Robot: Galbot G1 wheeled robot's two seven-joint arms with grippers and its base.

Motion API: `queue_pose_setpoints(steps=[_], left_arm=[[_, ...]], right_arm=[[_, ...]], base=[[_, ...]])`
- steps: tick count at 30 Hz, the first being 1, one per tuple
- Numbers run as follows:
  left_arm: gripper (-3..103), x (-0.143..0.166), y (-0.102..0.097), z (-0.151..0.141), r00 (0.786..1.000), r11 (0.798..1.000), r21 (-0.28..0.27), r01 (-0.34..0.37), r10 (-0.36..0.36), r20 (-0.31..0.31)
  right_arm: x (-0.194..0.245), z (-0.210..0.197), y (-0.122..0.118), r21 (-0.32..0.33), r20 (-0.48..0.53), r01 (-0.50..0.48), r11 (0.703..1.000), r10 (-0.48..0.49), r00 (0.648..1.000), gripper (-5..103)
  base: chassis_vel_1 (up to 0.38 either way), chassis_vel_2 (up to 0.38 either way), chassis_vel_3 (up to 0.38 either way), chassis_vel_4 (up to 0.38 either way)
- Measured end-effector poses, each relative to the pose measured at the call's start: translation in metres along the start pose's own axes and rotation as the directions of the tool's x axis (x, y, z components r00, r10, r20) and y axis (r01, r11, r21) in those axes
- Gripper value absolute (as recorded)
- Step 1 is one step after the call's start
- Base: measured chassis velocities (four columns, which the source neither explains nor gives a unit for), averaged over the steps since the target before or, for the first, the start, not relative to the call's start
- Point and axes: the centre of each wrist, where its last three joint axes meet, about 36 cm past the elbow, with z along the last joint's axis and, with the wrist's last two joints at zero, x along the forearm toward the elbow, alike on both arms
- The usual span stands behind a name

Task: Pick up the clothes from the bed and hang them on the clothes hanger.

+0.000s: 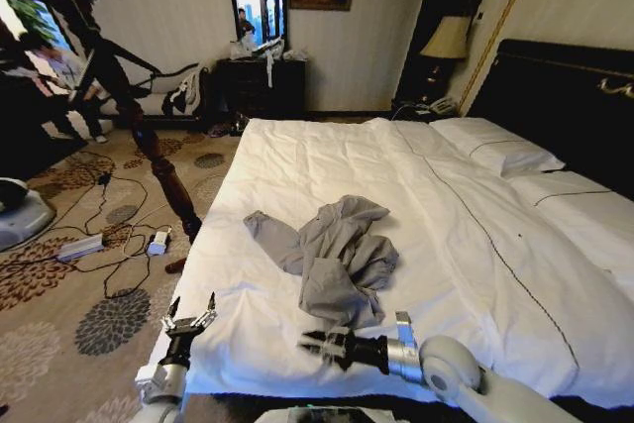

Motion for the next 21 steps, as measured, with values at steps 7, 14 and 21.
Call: queue_pose_setpoints(steps=[7,14,21], left_arm=[[100,0.003,0.0,-0.001,1.0,1.0,-0.005,0.003,-0.003,-0.002],[100,0.005,-0.002,-0.005,1.0,1.0,-0.015,0.0,0.0,-0.003],[100,0.01,0.002,-0.006,1.0,1.0,-0.024,0.012,-0.012,-0.012]], right_arm=[[-0.012,-0.054,-0.021,-0.113,0.353,-0.337,0.935,0.355,0.866,71],[0.003,-0.082,-0.095,-0.403,0.255,-0.693,0.598,0.8,0.543,99],[0.007,-0.089,-0.151,-0.485,0.236,-0.711,0.509,0.859,0.454,100]], base=[[0.0,0.0,0.0,0.0],[0.0,0.0,0.0,0.0],[0.0,0.0,0.0,0.0]])
